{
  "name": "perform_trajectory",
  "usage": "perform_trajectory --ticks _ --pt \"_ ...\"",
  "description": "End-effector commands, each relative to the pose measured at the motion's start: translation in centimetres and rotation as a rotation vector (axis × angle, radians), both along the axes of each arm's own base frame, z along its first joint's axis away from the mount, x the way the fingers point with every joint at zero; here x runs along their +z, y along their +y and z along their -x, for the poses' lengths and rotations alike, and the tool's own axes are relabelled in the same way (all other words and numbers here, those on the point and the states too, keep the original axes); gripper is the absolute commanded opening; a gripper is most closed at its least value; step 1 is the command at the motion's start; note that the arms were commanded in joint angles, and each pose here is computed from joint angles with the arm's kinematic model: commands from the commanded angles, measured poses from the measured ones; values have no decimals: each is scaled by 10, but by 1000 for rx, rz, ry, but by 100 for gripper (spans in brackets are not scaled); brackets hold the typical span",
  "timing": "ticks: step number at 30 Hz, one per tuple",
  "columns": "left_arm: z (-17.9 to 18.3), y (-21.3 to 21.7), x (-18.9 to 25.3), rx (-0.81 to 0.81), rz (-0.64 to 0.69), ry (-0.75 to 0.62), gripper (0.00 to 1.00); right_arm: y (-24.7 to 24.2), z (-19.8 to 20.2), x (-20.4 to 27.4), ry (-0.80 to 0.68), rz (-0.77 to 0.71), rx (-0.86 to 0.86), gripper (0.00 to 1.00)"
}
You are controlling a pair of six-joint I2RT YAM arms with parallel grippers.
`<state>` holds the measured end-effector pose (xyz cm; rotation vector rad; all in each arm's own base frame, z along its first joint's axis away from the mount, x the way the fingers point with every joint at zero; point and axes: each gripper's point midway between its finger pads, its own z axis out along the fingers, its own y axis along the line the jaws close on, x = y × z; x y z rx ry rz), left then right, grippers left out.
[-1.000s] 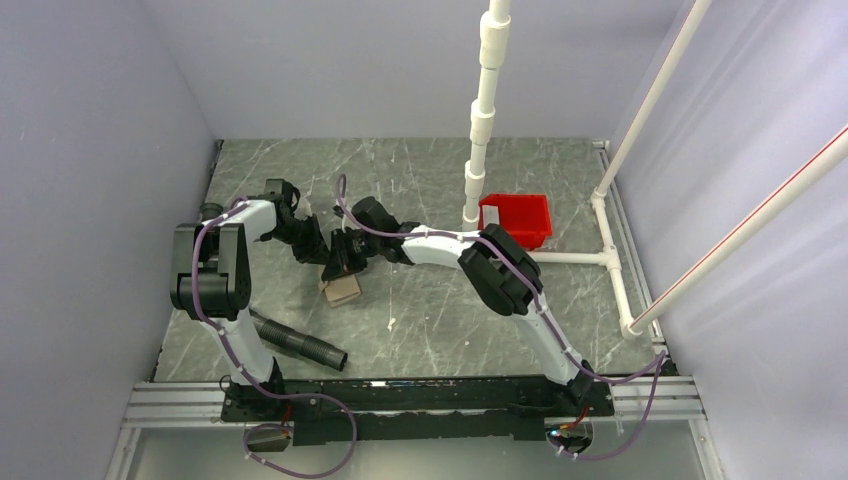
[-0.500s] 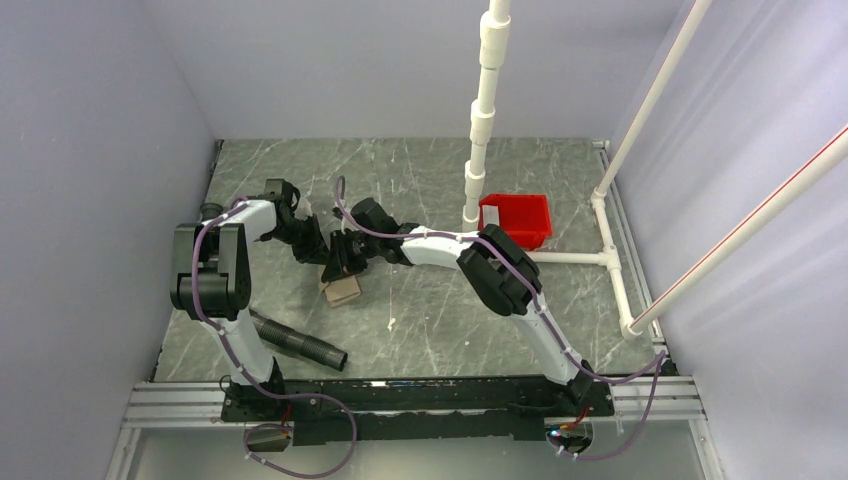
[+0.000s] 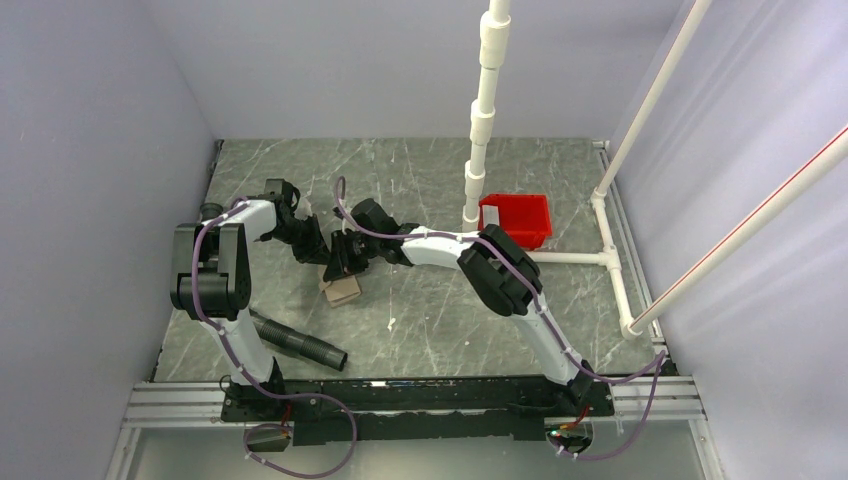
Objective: Put the credit cards into the card holder
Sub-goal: Close the card holder at the center of the board.
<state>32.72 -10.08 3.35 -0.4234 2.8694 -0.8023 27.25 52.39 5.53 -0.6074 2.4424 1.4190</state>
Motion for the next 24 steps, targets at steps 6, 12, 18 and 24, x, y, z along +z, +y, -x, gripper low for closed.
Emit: perform_trajectory --ticks 6,12,18,24 --pt "9 3 -18 -36 -34 36 0 -2 -3 44 -79 -54 -1 22" --pt "8 2 -18 -37 -31 33 0 -2 -2 47 -86 -57 7 22" --pt "8 2 -18 -37 -28 34 0 0 -1 40 -68 -54 13 23" --pt "8 2 -18 -38 -29 33 0 3 -2 38 -60 -54 17 20"
